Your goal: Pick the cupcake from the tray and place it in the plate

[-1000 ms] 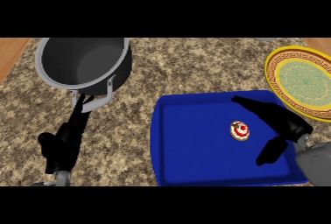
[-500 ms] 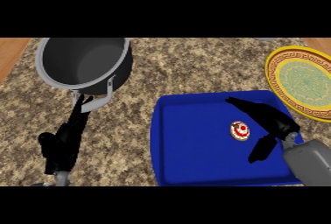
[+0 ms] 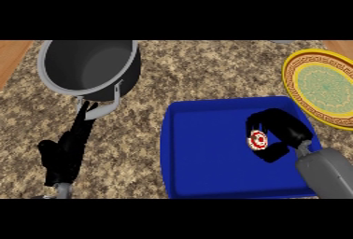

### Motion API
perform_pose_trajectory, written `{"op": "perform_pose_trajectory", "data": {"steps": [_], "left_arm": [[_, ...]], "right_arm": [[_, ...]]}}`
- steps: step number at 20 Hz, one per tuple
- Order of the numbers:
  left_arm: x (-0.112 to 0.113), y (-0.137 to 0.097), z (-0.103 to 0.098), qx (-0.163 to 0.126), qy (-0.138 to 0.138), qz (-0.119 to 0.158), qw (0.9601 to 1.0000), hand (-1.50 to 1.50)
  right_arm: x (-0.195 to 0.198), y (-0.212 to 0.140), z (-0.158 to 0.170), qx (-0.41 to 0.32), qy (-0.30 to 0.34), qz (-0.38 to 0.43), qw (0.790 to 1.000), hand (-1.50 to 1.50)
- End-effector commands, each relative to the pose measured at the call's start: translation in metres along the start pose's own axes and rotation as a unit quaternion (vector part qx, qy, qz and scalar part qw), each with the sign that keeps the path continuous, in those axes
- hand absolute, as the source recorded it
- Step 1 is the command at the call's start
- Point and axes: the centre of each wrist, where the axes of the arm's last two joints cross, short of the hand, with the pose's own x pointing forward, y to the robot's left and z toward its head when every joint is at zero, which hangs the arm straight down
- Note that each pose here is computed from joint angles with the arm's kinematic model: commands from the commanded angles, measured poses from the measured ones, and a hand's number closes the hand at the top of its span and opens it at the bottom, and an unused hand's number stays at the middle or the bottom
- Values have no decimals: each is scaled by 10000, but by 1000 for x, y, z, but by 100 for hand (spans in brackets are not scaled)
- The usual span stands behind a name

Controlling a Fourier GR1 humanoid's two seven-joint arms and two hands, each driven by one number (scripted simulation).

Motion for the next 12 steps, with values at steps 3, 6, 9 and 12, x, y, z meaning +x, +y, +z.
{"op": "perform_pose_trajectory", "data": {"steps": [3,6,9,12], "left_arm": [[-18,-6,-4,210,734,-150,9970,0],[-23,-6,-10,254,578,-113,9979,0],[-23,-8,-10,135,721,-148,9972,0],[-21,12,-14,280,663,-61,9974,0]], "right_arm": [[-11,-15,9,-713,165,276,9969,150],[-19,-19,-18,-992,376,172,9942,150],[-24,-46,-19,-1117,555,151,9921,150],[-37,-68,-8,-2040,633,353,9763,150]]}}
